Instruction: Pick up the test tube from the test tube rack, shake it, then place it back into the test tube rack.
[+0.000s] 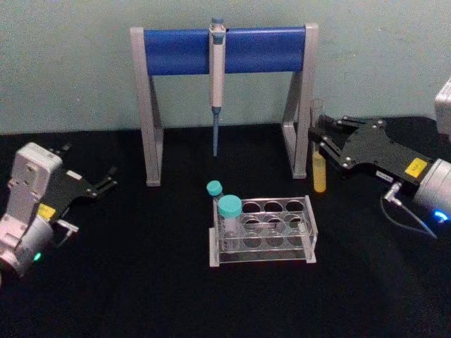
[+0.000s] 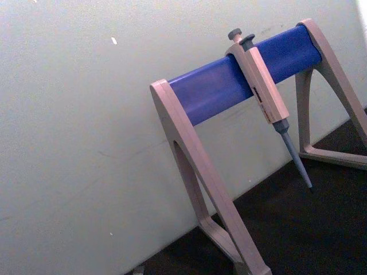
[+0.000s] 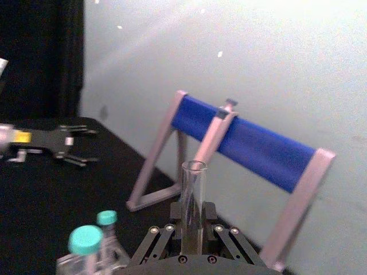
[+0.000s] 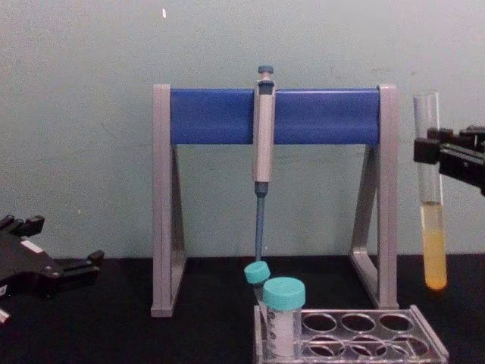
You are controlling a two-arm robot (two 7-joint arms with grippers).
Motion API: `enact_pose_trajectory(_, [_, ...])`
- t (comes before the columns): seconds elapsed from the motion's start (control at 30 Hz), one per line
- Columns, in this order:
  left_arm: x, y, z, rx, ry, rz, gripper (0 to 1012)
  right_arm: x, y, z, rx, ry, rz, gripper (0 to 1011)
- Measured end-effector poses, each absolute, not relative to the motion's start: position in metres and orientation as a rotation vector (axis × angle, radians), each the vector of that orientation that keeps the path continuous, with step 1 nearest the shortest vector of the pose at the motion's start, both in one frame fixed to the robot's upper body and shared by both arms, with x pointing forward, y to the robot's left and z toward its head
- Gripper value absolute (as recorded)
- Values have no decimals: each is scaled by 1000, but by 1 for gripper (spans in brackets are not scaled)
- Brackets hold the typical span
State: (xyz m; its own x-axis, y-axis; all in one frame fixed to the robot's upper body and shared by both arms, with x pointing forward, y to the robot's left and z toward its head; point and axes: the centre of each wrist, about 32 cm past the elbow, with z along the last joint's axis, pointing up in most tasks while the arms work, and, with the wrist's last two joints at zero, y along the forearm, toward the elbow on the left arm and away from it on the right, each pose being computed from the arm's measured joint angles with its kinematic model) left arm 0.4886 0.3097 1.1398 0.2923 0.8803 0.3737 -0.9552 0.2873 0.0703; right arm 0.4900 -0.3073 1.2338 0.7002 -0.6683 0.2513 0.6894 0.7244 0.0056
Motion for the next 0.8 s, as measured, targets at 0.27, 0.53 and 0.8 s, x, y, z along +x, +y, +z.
enact_pose_trajectory(0.27, [489, 310, 1140, 304, -285, 1248, 1002, 498, -290, 1224, -61, -301, -843, 228])
enact_pose_trajectory(0.53, [489, 310, 1140, 304, -285, 1248, 1001, 507, -272, 1218, 21, -268, -860, 228])
enact_pose_trajectory(0.8, [489, 310, 1140, 304, -285, 1248, 1001, 513, -272, 1219, 122, -112, -750, 228])
